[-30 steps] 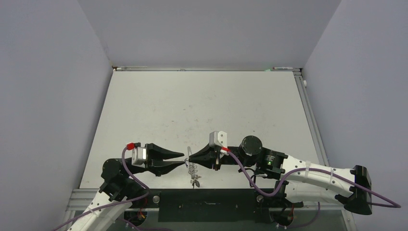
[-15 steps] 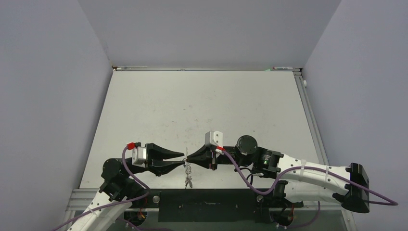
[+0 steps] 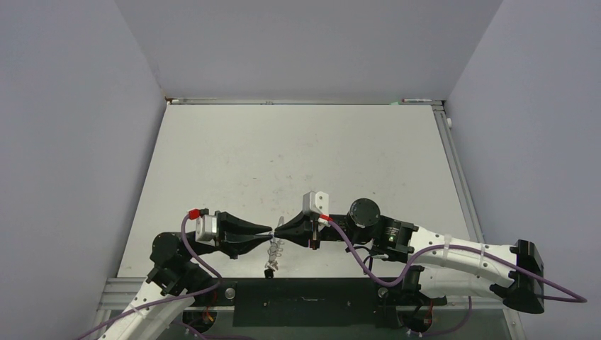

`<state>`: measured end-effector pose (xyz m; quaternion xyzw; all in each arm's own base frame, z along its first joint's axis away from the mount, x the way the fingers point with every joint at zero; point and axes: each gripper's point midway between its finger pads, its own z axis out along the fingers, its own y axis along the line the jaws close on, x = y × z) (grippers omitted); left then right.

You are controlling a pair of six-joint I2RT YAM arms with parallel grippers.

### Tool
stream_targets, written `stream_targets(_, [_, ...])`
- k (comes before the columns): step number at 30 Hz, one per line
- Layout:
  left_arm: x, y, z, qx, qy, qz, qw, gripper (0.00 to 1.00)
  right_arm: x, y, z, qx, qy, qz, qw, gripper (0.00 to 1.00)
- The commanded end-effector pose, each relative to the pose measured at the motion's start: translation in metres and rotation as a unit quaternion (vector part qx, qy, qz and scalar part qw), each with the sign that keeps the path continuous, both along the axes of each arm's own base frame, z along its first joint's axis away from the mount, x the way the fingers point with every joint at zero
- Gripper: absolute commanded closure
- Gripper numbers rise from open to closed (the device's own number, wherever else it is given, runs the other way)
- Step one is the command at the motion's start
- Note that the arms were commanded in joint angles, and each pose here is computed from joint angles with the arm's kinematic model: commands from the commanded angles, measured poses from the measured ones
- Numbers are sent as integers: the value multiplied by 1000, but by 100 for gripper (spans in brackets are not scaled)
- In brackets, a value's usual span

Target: Put the keys on the keyring

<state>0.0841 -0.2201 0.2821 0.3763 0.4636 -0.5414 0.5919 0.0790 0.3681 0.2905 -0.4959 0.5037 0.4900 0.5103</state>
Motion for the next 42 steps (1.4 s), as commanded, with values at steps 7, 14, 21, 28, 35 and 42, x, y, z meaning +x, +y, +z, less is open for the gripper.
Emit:
stream_targets(7, [-2,1,11,-6,-14,2,1000,82,-5,7,50,72,-26,13,997,95])
stream_targets(14, [-2,1,11,-2,-14,3,1000,98,-7,9,50,73,-27,16,997,95])
stream_targets(21, [4,1,9,25,-12,15,999,100,-8,6,50,69,-32,16,997,95])
stream_targets(28, [10,2,9,44,-12,33,998,100,-1,-2,45,9,-60,1,998,58])
stream_targets(35, [12,1,5,52,-7,35,998,100,11,-9,31,-77,-83,-3,994,55])
stream_targets(42, [13,-2,-1,60,0,29,998,100,10,-7,12,-160,-95,37,982,63])
